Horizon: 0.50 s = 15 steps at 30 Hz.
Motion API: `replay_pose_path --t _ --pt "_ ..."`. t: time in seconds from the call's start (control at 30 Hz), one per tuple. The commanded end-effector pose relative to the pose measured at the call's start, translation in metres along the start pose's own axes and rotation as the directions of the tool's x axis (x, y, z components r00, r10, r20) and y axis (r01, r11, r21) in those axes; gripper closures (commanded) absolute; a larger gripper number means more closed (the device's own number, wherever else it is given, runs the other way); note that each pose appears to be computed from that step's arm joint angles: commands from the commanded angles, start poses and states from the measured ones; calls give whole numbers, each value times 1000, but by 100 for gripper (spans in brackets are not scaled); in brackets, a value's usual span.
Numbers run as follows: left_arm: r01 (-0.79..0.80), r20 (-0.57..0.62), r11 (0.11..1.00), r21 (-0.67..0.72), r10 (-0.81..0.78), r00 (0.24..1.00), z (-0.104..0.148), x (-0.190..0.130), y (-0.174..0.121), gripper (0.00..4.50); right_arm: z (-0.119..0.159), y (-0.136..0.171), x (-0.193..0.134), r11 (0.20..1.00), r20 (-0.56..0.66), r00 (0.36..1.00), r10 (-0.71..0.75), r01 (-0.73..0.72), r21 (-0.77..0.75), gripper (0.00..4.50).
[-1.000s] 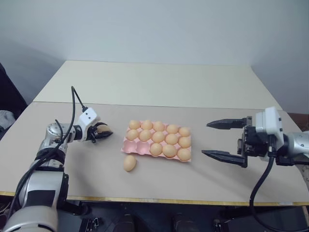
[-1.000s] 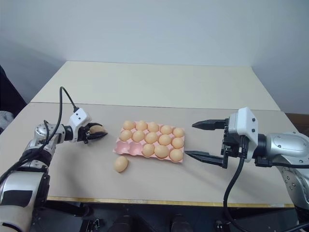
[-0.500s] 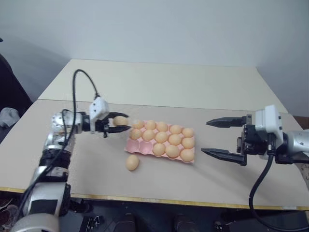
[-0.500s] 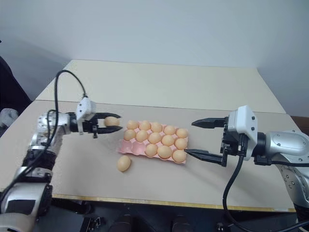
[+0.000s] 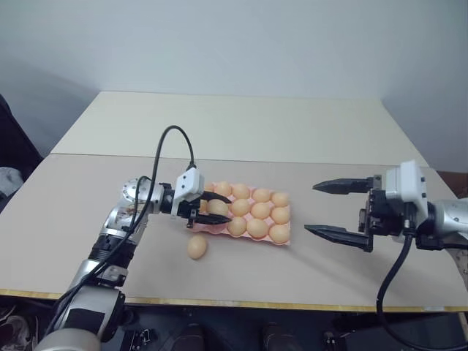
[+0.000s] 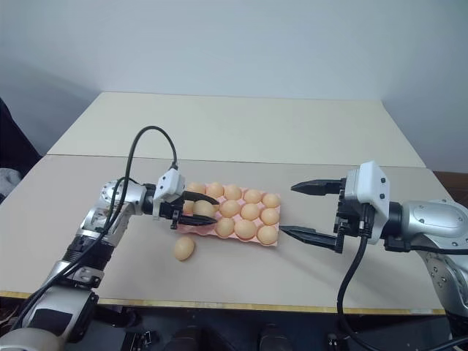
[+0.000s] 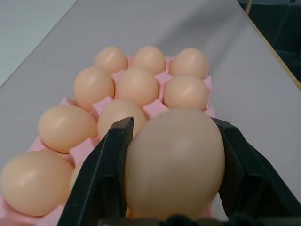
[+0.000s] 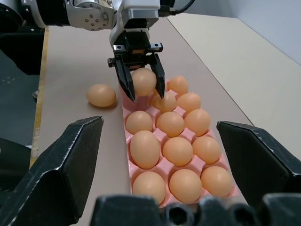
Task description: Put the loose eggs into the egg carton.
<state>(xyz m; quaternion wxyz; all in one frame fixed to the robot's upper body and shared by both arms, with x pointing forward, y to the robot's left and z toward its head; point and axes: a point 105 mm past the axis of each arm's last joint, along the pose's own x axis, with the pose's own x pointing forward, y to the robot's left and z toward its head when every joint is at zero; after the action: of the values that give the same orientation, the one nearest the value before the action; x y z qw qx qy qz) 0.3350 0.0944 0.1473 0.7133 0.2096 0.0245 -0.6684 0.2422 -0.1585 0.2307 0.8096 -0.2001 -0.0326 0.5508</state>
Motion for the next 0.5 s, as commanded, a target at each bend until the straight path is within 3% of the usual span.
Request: replay_pose_path --t 0.03,0.13,0.17,0.3,0.5 --pt "8 -22 1000 30 -8 1000 2 1 1 119 12 -1 -4 998 21 1000 -21 23 -52 0" --pt "12 -17 1000 24 -11 1000 1 1 0 21 12 -1 -3 998 23 1000 -21 23 -52 0" --pt "12 -13 1000 28 -11 1000 2 0 -1 7 12 -2 -2 998 23 1000 -21 22 -52 0" --pt "-49 19 998 42 49 999 12 -13 4 7 11 -2 -2 999 23 1000 -20 21 -49 0" --pt "-153 24 988 36 152 988 27 -72 7 7 10 -3 -1 999 28 999 -17 18 -40 0"
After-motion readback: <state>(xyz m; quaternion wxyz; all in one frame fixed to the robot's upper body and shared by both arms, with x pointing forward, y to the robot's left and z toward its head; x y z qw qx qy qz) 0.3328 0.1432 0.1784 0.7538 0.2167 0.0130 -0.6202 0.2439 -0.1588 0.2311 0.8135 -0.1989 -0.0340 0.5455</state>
